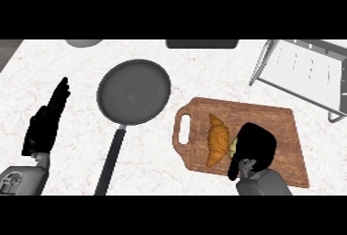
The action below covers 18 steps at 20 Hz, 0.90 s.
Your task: Pick the squash from the cutting board and place it in the tiered basket
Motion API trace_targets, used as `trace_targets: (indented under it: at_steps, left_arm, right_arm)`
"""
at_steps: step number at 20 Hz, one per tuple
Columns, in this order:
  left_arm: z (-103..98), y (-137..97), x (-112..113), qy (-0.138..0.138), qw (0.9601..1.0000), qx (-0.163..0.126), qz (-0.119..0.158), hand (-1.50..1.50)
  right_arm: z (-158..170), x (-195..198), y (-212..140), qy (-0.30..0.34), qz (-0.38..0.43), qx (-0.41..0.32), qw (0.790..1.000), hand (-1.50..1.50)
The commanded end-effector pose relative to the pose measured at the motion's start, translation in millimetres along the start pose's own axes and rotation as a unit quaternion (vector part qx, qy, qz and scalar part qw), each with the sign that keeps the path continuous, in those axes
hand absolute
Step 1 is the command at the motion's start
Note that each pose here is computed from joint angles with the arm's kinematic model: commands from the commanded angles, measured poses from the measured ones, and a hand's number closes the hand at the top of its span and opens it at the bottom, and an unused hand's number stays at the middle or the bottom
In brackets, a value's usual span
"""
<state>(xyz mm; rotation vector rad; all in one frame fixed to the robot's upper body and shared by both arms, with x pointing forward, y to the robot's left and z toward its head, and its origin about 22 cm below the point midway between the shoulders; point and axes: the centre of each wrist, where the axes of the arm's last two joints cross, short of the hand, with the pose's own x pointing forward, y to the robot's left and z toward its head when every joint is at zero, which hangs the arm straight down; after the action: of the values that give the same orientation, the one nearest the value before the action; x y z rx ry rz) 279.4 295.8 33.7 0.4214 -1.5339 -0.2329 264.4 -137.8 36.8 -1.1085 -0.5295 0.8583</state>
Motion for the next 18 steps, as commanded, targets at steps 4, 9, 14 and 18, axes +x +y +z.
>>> trace_targets:
  at_steps: [4,9,14,18]
  left_arm:
    - [-8,-1,9,0.001,1.0,0.006,0.0,0.0]
    - [3,-18,-1,-0.017,0.9998,-0.012,0.001,0.0]
    - [-6,-28,11,-0.037,0.9986,-0.037,0.007,0.0]
    - [-14,-15,23,-0.028,0.9995,-0.018,-0.002,0.0]
  right_arm:
    - [15,19,-20,0.048,-0.064,-0.007,0.997,1.5]
    - [-4,59,-41,-0.008,-0.145,-0.014,0.989,1.5]
    - [-14,90,-108,-0.076,-0.249,-0.047,0.964,1.5]
    - [-11,103,-140,-0.08,-0.335,-0.148,0.927,1.5]
